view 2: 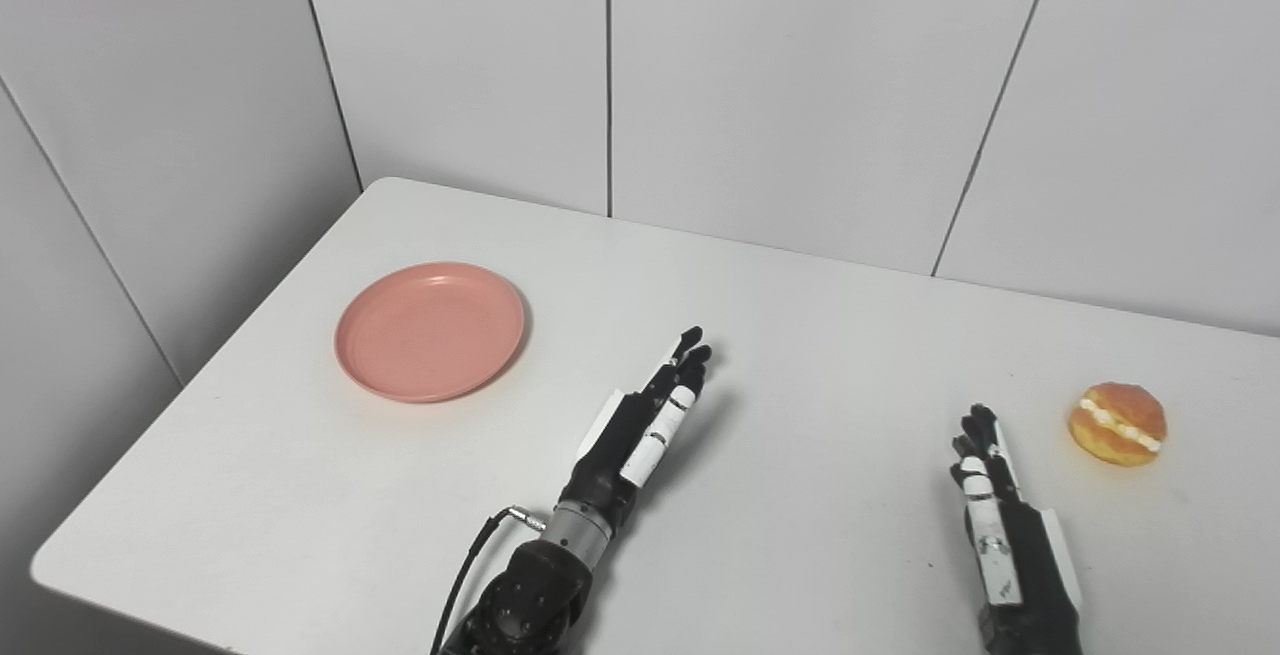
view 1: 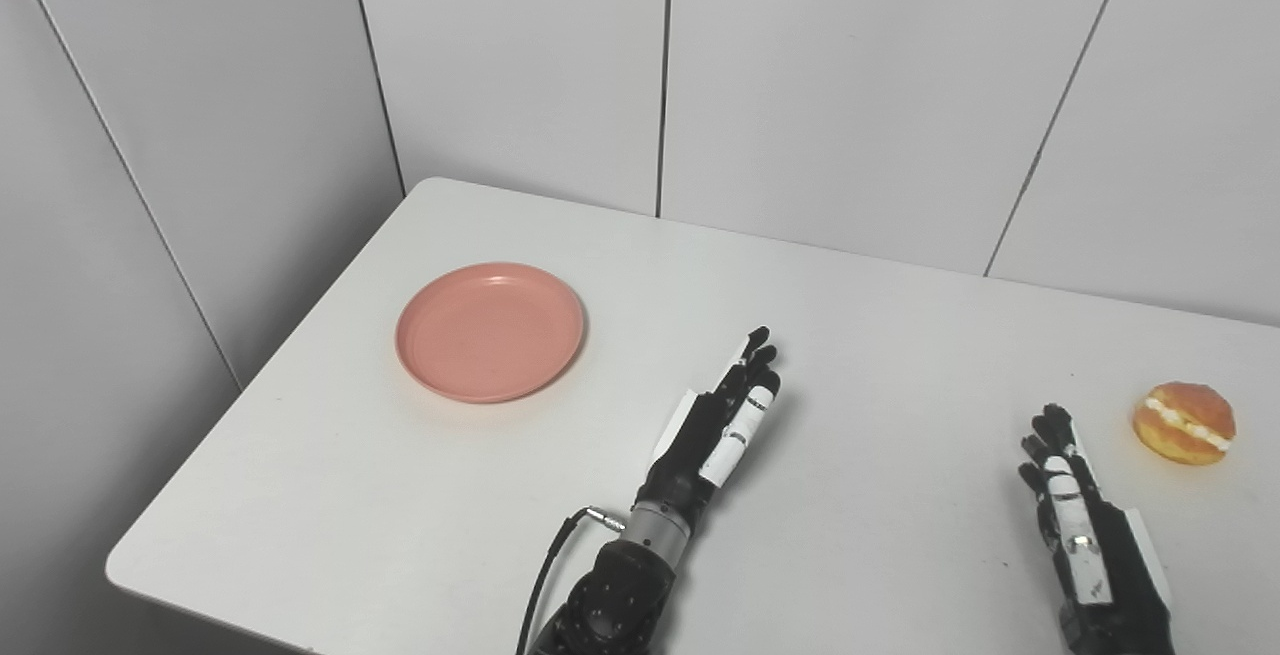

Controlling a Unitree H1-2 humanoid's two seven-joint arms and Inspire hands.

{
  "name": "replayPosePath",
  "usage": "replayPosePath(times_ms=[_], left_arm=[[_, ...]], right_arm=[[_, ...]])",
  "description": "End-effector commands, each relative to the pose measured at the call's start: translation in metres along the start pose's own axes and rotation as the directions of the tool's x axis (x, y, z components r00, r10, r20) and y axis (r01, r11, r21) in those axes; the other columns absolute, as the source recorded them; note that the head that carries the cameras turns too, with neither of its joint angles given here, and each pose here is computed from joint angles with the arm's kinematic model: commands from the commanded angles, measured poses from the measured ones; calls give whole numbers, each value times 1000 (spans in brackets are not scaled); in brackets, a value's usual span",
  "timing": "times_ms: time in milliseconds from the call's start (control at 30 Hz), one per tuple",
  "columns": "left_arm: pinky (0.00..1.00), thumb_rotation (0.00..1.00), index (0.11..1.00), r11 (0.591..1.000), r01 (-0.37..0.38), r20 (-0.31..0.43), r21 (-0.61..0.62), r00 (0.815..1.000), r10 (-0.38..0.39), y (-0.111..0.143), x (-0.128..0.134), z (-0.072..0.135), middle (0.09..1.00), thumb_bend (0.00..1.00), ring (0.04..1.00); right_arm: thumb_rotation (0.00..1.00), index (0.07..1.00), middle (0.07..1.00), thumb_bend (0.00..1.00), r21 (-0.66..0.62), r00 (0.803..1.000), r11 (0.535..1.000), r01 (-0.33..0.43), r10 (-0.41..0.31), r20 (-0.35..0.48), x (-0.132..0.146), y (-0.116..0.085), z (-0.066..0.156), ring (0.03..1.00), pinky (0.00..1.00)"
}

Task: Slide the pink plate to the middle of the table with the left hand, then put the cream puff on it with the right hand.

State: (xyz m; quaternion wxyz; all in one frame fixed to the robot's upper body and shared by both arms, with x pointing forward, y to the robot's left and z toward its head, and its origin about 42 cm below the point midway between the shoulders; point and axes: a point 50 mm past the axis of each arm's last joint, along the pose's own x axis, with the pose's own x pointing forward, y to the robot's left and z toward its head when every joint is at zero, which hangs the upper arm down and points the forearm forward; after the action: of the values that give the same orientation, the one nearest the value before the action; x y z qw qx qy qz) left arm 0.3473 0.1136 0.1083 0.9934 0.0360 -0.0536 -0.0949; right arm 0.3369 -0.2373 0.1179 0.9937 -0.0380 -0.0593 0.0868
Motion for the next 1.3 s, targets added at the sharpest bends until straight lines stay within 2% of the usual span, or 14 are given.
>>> replayPosePath(times_ms=[0, 333, 533, 633, 700, 833, 933, 1133, 1267], left_arm=[[945, 1000, 965, 1000, -17, -144, -14, 989, 15, 4, -31, -43, 966, 421, 965], [952, 1000, 959, 999, 35, -113, -36, 993, -39, 12, -35, -21, 965, 472, 961], [956, 1000, 957, 997, 73, -68, -36, 995, -75, 17, -34, 3, 970, 463, 965], [959, 1000, 956, 996, 73, -14, -44, 997, -74, 22, -31, 23, 969, 448, 962], [950, 1000, 951, 996, 75, 29, -51, 997, -73, 27, -28, 38, 965, 491, 956], [968, 1000, 954, 995, 80, 78, -54, 994, -76, 36, -27, 60, 970, 508, 965], [982, 1000, 961, 996, 83, 137, -43, 988, -76, 45, -25, 76, 972, 501, 968], [999, 1000, 966, 995, 69, 209, -66, 977, -54, 67, -19, 106, 978, 494, 981], [982, 1000, 945, 998, 44, 249, -50, 968, -30, 85, -15, 123, 959, 482, 951]], right_arm=[[1000, 1000, 1000, 245, 5, 1000, 1000, 13, -13, -17, -11, 3, -13, 996, 1000], [1000, 1000, 991, 239, -20, 1000, 1000, 13, -13, -10, -12, 14, -11, 986, 1000], [1000, 1000, 988, 204, -27, 1000, 1000, 13, -13, -1, -11, 17, -10, 982, 1000], [1000, 1000, 988, 202, -24, 1000, 1000, 13, -13, 1, -11, 18, -9, 982, 1000], [1000, 1000, 986, 209, -27, 1000, 1000, 15, -16, -1, -11, 19, -9, 980, 1000], [1000, 1000, 986, 212, -26, 1000, 1000, 13, -13, 1, -10, 19, -8, 981, 1000], [1000, 1000, 986, 221, -29, 1000, 999, 13, -13, 1, -10, 19, -8, 980, 1000], [1000, 1000, 986, 231, -26, 1000, 1000, 14, -14, 3, -9, 19, -8, 980, 1000], [1000, 996, 980, 253, -36, 1000, 999, 17, -17, -1, -9, 19, -8, 973, 1000]])
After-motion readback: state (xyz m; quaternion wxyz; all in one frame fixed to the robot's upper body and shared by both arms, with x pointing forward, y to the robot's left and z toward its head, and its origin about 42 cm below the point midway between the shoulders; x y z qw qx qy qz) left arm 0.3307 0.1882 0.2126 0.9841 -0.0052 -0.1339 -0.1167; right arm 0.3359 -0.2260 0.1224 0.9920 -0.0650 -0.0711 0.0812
